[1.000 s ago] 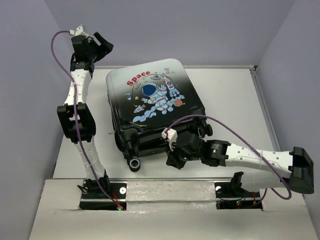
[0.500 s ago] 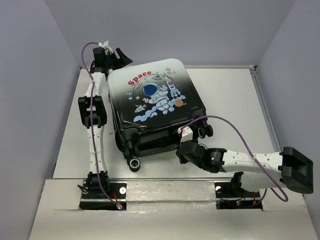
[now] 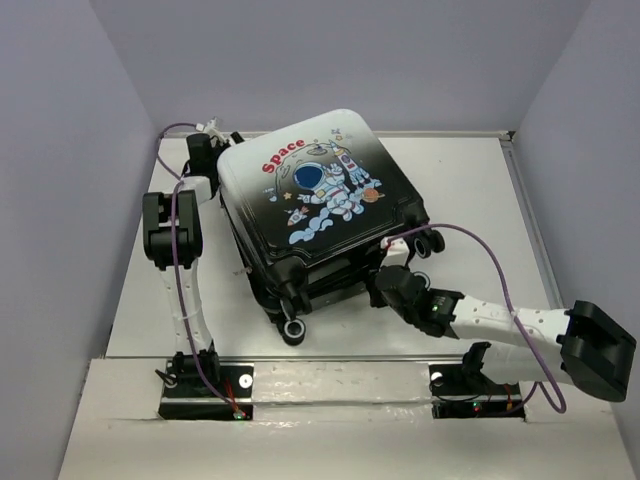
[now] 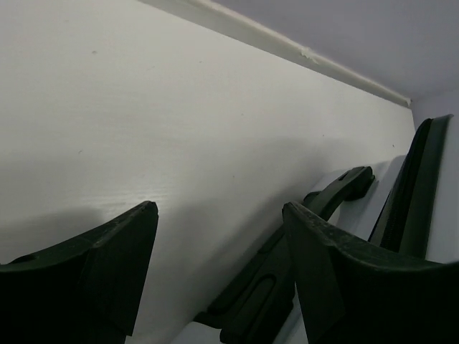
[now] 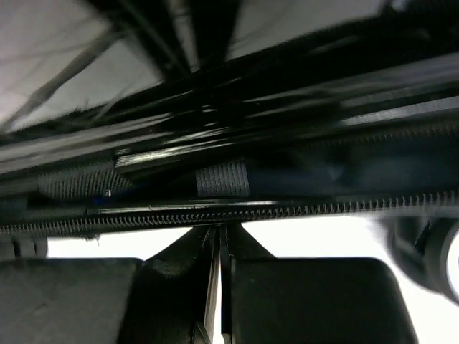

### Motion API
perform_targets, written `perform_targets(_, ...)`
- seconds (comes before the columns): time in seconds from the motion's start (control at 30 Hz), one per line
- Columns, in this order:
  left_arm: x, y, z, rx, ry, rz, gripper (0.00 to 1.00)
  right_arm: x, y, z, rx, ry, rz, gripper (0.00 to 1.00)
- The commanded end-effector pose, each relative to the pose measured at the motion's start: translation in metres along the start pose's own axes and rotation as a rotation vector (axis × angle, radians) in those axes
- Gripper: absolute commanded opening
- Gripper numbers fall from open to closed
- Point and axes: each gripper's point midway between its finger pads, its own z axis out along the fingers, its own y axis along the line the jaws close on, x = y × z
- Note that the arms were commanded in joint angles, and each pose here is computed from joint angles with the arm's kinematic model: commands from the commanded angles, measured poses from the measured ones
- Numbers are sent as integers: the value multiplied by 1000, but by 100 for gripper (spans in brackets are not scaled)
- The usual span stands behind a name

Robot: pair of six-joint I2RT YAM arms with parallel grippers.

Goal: Pack the luggage

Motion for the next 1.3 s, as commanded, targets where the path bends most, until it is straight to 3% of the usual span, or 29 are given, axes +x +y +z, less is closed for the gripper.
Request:
perform_targets(0.0, 37, -103, -39, 235, 34, 80, 82, -111, 11, 6, -99, -308, 147, 7)
perform_targets(0.07, 61, -95, -57, 203, 23, 46, 82, -131, 1, 3, -96, -353, 141, 7)
perform_targets(0.17, 56, -105, -89, 122, -88, 10, 82, -160, 6, -1, -168, -383, 116, 7)
perform_targets(0.2, 83, -91, -100, 63, -71, -37, 82, -168, -1, 7, -198, -365, 116, 7)
perform_targets(0.27, 79, -98, -125, 4, -159, -69, 82, -193, 5, 10, -284, -367, 122, 7)
perform_targets(0.3, 108, -87, -137, -44, -135, -100, 81, -186, 18, 21, -384, -296, 101, 7)
perform_targets(0.37, 130, -84, -165, -133, -153, -77, 80, -226, 31, 29, -498, -305, 103, 7)
perform_targets(0.4, 139, -84, -174, -175, -149, -55, 79, -203, 46, 55, -579, -167, 87, 7)
perform_targets(0.43, 135, -103, -190, -193, -219, -9, 80, -208, 55, 65, -609, -132, 76, 9)
perform_targets(0.5, 164, -97, -212, -242, -202, 13, 80, -227, 80, 95, -695, -40, 76, 12)
perform_targets(0.53, 164, -124, -228, -175, -245, 34, 80, -236, 88, 103, -725, -16, 98, 20)
perform_targets(0.6, 178, -117, -248, -223, -257, 34, 80, -274, 106, 108, -757, -13, 117, 38)
perform_targets(0.63, 177, -128, -265, -193, -287, 30, 80, -269, 105, 128, -743, 26, 146, 59)
perform_targets(0.7, 170, -135, -280, -176, -329, 28, 79, -276, 100, 139, -671, 48, 169, 78)
perform_targets(0.73, 163, -141, -294, -168, -367, 32, 79, -299, 95, 139, -637, -2, 152, 89)
perform_targets(0.83, 149, -155, -313, -130, -431, 51, 79, -321, 78, 133, -536, -55, 133, 98)
perform_targets(1.0, 139, -181, -326, -39, -454, 55, 78, -345, 40, 96, -336, -180, 75, 95)
perform_targets(1.03, 143, -187, -326, -5, -437, 62, 78, -333, 29, 94, -295, -170, 49, 93)
perform_targets(1.1, 146, -192, -327, 24, -427, 61, 78, -347, 26, 52, -287, -247, 9, 86)
perform_targets(1.2, 148, -197, -327, 57, -419, 66, 78, -328, 27, 16, -337, -248, -47, 66)
perform_targets(1.23, 149, -196, -326, 55, -415, 66, 76, -301, 32, -8, -410, -230, -65, 44)
perform_targets(1.27, 150, -196, -325, 53, -411, 66, 76, -284, 33, -19, -444, -225, -67, 35)
